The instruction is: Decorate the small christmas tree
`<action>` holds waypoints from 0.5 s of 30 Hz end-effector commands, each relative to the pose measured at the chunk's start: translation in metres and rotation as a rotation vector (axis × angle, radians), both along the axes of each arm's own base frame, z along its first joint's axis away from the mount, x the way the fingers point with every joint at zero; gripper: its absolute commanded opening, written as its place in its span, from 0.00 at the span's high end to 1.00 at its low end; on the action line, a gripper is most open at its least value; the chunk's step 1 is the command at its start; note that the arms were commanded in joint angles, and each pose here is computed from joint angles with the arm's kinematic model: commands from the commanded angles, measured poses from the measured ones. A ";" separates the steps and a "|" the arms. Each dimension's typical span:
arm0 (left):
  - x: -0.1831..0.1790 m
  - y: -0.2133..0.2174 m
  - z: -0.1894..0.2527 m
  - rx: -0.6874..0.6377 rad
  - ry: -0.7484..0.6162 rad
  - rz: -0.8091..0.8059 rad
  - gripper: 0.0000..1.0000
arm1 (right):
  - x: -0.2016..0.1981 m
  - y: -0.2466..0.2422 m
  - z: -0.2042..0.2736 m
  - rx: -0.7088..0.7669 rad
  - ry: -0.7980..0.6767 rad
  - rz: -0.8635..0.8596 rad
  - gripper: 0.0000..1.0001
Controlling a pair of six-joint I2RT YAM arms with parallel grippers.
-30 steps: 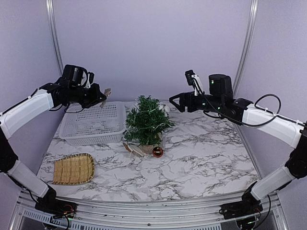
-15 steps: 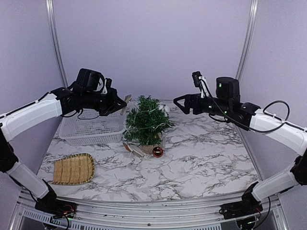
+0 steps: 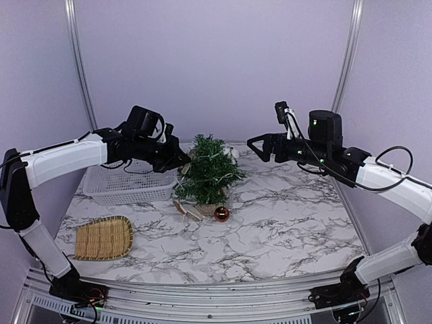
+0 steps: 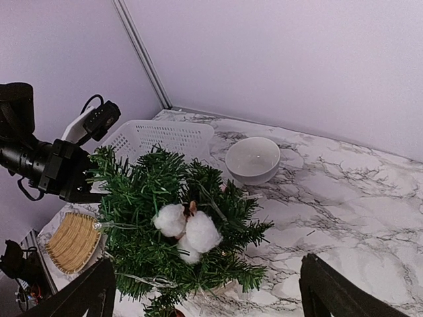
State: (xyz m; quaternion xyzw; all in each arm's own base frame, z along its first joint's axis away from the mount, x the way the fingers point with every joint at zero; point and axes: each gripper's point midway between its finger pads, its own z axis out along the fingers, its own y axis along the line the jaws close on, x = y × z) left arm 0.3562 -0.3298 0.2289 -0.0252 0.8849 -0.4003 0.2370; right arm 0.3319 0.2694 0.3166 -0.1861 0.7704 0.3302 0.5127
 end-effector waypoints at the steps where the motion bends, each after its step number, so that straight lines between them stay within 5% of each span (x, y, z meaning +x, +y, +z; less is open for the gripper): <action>1: 0.002 -0.012 0.012 -0.035 -0.025 -0.033 1.00 | 0.001 -0.004 0.012 0.023 -0.026 -0.012 0.05; 6: 0.002 -0.014 0.013 -0.028 -0.036 -0.040 0.99 | 0.001 -0.002 0.010 0.021 -0.023 -0.004 0.05; 11: 0.001 -0.013 0.005 -0.006 -0.018 -0.044 0.79 | 0.001 -0.002 0.010 0.022 -0.024 -0.003 0.05; 15: 0.000 -0.009 0.001 0.025 -0.019 -0.039 0.76 | 0.000 -0.003 0.010 0.021 -0.023 -0.002 0.05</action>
